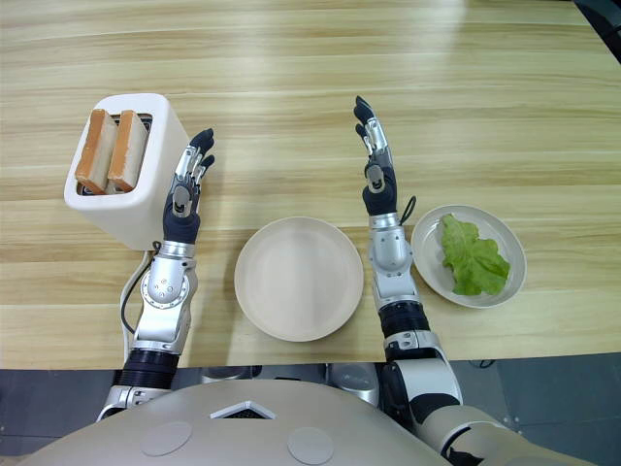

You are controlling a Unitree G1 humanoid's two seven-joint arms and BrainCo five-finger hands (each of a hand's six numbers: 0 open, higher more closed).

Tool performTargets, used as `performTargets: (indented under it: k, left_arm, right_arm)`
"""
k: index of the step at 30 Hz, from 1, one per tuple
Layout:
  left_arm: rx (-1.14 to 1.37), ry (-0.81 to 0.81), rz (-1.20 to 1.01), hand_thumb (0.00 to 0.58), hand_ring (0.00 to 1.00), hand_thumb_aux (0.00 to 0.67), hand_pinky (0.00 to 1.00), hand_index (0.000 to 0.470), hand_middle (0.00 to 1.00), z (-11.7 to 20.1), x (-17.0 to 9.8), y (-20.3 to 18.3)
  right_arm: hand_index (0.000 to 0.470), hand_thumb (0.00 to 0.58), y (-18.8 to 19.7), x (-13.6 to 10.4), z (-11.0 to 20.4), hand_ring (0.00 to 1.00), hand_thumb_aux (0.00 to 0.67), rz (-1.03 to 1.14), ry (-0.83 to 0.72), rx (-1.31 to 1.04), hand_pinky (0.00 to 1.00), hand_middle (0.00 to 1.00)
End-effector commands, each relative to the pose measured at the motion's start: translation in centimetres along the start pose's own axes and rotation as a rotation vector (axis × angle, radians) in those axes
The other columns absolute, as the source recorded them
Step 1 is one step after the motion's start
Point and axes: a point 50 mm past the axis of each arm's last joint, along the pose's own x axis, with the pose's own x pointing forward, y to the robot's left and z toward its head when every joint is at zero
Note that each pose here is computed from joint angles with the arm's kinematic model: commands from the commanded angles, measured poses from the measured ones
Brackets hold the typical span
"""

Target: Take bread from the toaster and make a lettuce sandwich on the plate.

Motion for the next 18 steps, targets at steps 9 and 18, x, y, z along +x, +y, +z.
performTargets:
  k: [9,18]
  left_arm:
    - [0.008,0.026,-0.004,0.000,0.00,0.000,0.00,0.000,0.00,-0.40,-0.08,0.01]
    - [0.059,-0.011,0.002,0.000,0.00,0.000,0.00,0.000,0.00,0.24,0.01,0.60]
  right_arm:
    - [0.000,0.000,0.12,0.16,-0.33,0.00,0.000,0.006,0.018,-0.007,0.00,0.00]
    - [0.000,0.000,0.13,0.03,-0.29,0.00,0.000,0.003,0.016,-0.009,0.00,0.00]
